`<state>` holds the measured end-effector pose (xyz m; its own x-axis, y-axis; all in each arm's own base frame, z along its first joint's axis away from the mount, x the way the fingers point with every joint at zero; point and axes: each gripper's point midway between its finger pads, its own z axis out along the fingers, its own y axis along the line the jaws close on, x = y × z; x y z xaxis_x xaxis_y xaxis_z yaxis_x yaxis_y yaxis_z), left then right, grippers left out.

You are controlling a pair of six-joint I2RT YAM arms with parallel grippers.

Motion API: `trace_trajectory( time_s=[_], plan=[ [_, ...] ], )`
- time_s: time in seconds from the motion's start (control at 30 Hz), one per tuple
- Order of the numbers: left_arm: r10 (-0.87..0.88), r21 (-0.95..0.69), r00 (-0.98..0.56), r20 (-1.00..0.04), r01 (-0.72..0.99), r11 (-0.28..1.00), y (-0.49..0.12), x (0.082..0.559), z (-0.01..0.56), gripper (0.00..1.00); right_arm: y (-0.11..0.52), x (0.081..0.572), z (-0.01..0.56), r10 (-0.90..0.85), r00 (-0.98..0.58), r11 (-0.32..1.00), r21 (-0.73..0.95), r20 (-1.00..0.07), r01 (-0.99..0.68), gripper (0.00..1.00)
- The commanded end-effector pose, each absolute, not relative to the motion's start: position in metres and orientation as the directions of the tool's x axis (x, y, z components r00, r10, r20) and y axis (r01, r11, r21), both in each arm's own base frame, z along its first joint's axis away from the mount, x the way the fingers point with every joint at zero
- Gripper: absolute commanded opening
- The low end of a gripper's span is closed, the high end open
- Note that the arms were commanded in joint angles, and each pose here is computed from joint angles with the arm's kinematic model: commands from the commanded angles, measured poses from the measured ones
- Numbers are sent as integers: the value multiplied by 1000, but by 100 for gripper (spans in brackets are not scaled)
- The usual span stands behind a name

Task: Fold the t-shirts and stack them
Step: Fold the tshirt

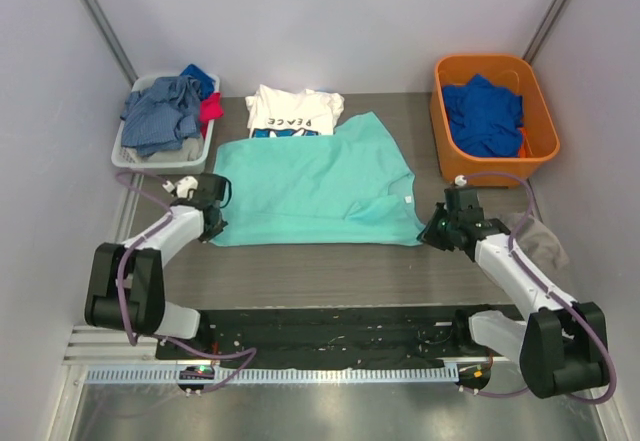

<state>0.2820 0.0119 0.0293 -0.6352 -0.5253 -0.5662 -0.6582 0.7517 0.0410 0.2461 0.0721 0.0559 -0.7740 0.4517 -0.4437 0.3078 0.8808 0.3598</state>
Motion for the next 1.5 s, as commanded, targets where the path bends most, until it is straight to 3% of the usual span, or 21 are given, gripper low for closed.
trace_trajectory(
  time_s=[0.0, 0.23, 0.57, 1.0, 1.47],
  plan=[
    [-544, 8, -614, -572, -667, 745, 11, 268, 40, 0, 64, 245, 75, 480, -746, 872, 342, -462, 350, 1],
    [-556, -6, -617, -557, -667, 745, 11, 246, 45, 0, 72, 219, 67, 486, -788, 862, 359, -378, 359, 1],
    [-590, -75, -610, -529, -659, 748, 1, 228, 46, 0, 70, 202, 79, 546, -751, 828, 376, -371, 416, 1],
    [-593, -49, -620, -513, -669, 742, 2, 225, 40, 0, 66, 161, 76, 548, -771, 827, 347, -325, 442, 1],
    [-616, -74, -610, -499, -678, 731, -1, 219, 42, 0, 62, 151, 102, 542, -764, 832, 349, -349, 431, 1]
  ],
)
